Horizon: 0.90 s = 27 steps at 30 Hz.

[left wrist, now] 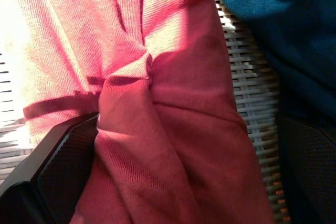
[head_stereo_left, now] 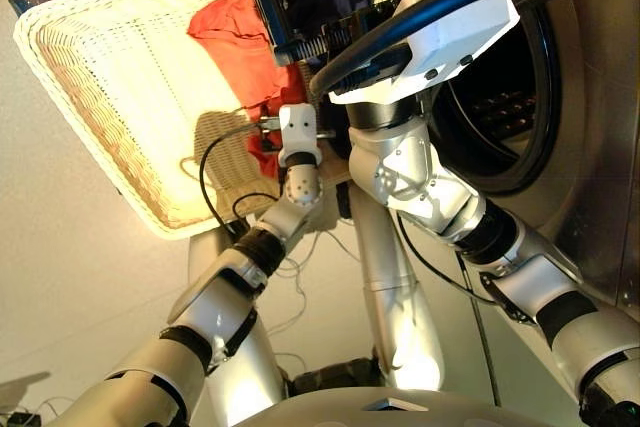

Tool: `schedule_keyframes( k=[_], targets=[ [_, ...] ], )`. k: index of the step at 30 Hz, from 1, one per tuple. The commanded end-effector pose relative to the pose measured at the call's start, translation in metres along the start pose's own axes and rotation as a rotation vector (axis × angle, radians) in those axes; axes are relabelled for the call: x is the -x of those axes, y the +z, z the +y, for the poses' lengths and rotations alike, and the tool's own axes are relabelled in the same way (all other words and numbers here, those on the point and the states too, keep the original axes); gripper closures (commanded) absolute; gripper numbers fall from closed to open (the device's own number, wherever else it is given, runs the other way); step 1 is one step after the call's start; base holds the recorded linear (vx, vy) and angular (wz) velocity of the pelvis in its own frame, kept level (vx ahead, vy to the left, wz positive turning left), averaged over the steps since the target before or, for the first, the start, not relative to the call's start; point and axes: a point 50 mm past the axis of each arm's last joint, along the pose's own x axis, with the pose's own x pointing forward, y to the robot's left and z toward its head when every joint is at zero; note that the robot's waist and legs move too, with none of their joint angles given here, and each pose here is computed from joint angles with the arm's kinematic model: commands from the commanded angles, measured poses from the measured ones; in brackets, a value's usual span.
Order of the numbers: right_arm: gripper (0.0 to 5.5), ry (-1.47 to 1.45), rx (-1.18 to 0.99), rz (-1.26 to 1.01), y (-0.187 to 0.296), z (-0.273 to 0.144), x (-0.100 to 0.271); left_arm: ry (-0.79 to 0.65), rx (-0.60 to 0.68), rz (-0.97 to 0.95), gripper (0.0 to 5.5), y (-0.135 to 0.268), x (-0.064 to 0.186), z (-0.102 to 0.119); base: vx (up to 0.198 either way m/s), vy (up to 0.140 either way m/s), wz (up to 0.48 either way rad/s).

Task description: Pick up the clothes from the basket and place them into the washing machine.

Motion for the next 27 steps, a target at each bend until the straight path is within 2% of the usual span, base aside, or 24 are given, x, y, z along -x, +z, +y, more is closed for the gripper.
schedule_keyframes(
  k=[1,6,18,19,20,21,22,27],
  targets=[
    [0.00,0.027,-0.123,-0.119,0.025,0.012,-0.010,-0.019,0.082,0.131,0.00,-0.017,0.008,-0.017,0.000,0.000,0.000],
    [0.00,0.035,-0.138,-0.112,0.026,0.012,-0.008,0.095,0.127,0.189,0.00,-0.013,-0.012,-0.001,0.000,0.000,0.000],
    [0.00,0.038,-0.132,-0.091,0.024,0.007,-0.006,0.130,0.129,0.210,0.00,-0.007,-0.020,-0.002,0.000,0.000,0.000],
    [0.00,0.038,-0.130,-0.090,0.023,0.007,-0.006,0.131,0.128,0.216,0.47,-0.009,-0.019,-0.002,0.000,0.000,0.000],
    [0.00,0.038,-0.129,-0.090,0.023,0.007,-0.006,0.131,0.128,0.216,2.85,-0.009,-0.019,-0.002,0.000,0.000,0.000],
    [0.00,0.040,-0.125,-0.083,0.022,0.006,-0.006,0.132,0.127,0.222,4.96,-0.009,-0.019,-0.002,0.000,0.000,0.000],
    [0.00,0.040,-0.125,-0.083,0.022,0.006,-0.006,0.131,0.127,0.222,5.50,-0.009,-0.019,-0.002,0.000,0.000,0.000],
    [0.00,0.009,-0.108,-0.053,0.017,-0.003,-0.005,0.143,0.124,0.236,5.50,-0.013,-0.018,0.001,0.000,0.000,0.000]
  ],
)
